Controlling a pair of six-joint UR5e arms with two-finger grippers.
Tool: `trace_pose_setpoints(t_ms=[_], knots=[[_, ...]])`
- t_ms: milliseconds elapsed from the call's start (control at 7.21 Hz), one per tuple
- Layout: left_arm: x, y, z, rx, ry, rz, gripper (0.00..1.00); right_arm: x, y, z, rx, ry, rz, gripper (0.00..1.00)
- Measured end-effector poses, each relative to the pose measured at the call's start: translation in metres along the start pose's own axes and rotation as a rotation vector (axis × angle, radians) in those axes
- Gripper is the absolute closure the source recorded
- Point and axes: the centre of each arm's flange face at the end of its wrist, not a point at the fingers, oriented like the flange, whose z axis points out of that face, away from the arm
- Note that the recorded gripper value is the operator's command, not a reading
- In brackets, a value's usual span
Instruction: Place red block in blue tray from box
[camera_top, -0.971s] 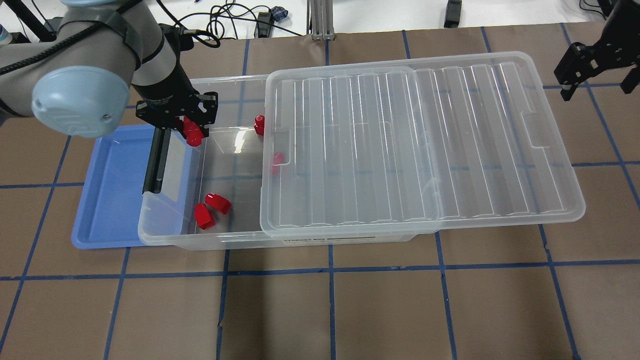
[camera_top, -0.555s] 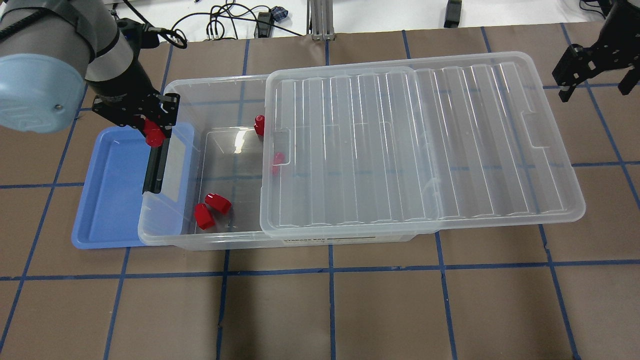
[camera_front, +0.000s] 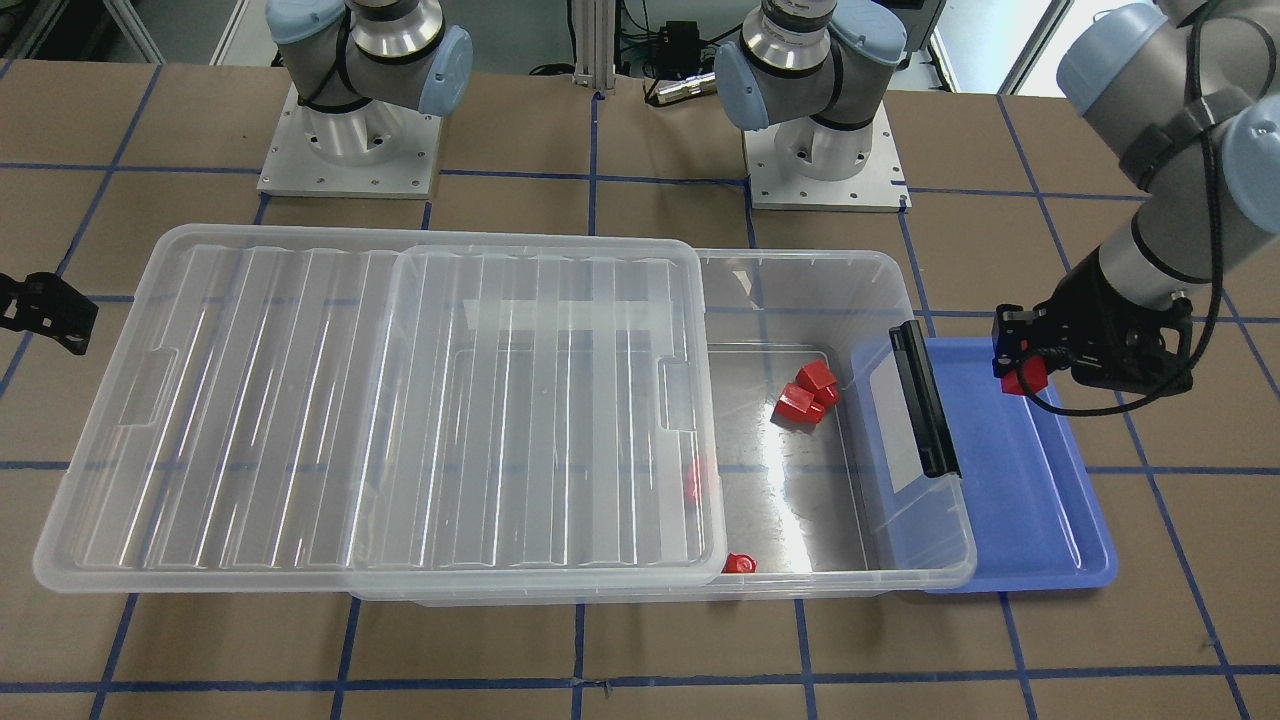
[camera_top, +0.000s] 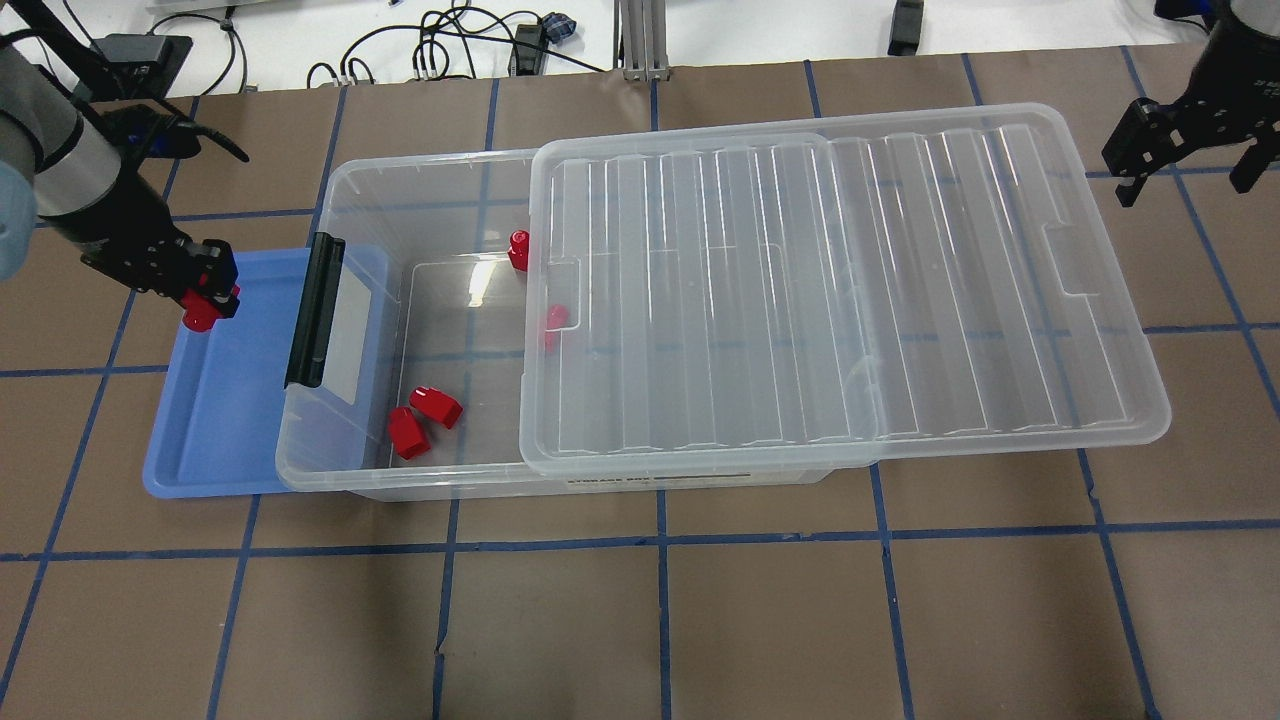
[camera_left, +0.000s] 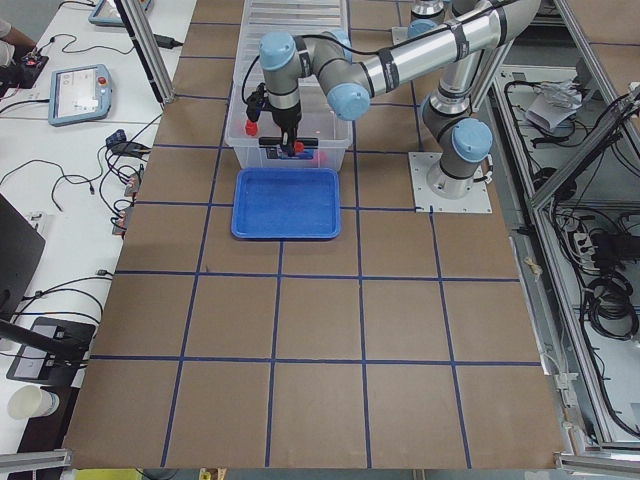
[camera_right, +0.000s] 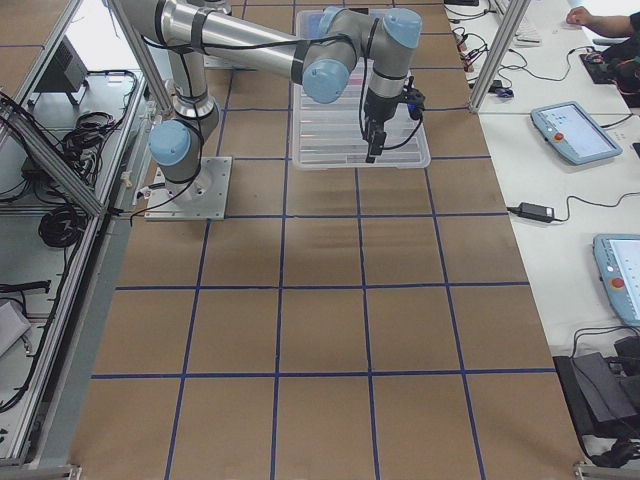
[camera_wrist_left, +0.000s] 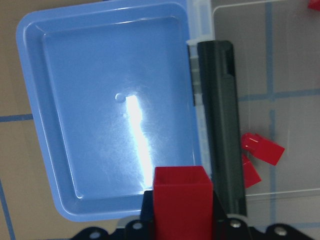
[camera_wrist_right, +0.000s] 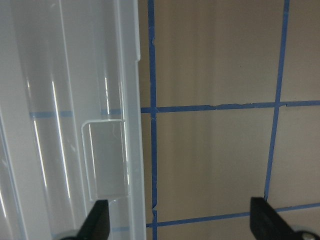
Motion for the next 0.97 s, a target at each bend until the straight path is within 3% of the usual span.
trace_pose_setpoints(t_ms=[416, 555, 693, 832, 971], knots=[[-0.046, -0.005, 0.085, 0.030, 0.003, -0.007, 1.00, 0.027, -0.002, 0.016, -0.023, -0.007, 0.037, 0.00], [-0.052, -0.009, 0.105, 0.025, 0.006, -0.010, 0.72, 0.042, -0.001, 0.025, -0.037, -0.014, 0.060, 0.00], [-0.056, -0.011, 0.118, 0.018, 0.008, -0.011, 0.16, 0.054, -0.004, 0.035, -0.045, -0.020, 0.075, 0.00], [-0.057, -0.012, 0.127, 0.009, 0.010, -0.012, 0.00, 0.059, -0.008, 0.045, -0.044, -0.020, 0.083, 0.00], [-0.058, -0.012, 0.126, 0.012, 0.004, -0.018, 0.00, 0.061, -0.011, 0.054, -0.043, -0.021, 0.085, 0.00]])
